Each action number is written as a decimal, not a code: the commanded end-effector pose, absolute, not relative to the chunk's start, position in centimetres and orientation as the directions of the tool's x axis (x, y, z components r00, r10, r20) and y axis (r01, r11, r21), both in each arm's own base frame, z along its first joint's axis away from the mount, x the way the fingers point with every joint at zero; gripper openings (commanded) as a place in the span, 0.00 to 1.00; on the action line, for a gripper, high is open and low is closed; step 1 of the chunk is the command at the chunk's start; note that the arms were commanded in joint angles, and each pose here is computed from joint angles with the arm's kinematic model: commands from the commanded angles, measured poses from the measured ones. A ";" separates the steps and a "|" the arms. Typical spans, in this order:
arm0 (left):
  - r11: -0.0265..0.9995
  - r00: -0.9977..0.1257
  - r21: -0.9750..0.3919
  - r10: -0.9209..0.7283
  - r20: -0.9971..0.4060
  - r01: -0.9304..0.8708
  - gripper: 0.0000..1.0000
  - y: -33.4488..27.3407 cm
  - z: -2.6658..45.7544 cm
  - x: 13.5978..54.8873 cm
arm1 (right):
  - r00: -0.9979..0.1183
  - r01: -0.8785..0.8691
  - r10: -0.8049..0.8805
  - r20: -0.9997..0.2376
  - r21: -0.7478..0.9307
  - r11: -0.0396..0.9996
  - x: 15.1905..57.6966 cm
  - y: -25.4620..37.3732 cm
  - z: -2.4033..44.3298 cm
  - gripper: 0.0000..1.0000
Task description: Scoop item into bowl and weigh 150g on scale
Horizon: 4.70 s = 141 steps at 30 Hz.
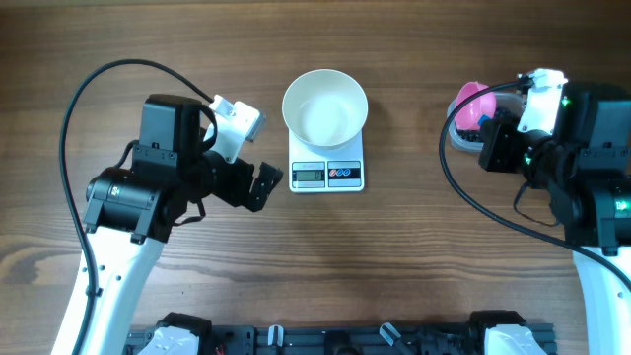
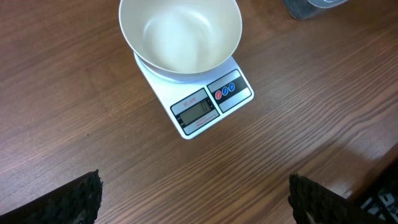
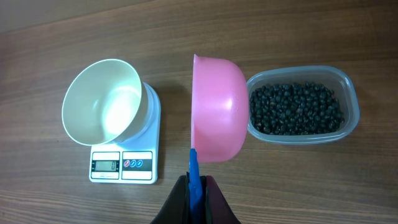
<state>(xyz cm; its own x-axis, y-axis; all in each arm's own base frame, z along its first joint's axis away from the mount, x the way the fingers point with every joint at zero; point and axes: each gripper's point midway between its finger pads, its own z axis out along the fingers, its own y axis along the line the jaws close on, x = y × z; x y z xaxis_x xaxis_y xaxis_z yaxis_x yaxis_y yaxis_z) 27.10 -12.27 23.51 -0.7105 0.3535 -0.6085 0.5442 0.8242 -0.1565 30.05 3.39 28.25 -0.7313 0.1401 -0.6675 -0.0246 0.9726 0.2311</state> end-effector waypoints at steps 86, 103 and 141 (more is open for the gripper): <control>0.736 -0.603 -0.015 0.542 -0.585 0.676 1.00 -11.2 27.0 24.7 | -0.686 0.014 0.046 -0.726 0.050 0.999 28.2 0.5 30.2 0.04; 0.736 -0.603 -0.015 0.542 -0.585 0.676 1.00 -11.2 27.0 24.7 | -0.599 0.165 0.226 -0.768 0.157 0.974 31.1 -0.4 31.5 0.04; 0.736 -0.603 -0.015 0.542 -0.585 0.677 1.00 -11.2 27.0 24.7 | -0.919 -0.042 -0.178 -0.352 -0.360 0.932 37.7 -5.3 17.9 0.04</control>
<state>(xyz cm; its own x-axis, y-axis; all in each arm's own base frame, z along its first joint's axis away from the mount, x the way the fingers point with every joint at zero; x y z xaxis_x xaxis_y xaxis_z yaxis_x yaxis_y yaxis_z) 24.43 -11.06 26.48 -0.6083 0.5483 -0.5739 0.6786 0.7343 -0.0176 37.06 -3.71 18.30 -0.9088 -0.1663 -0.3828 -0.0576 0.9584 -0.2797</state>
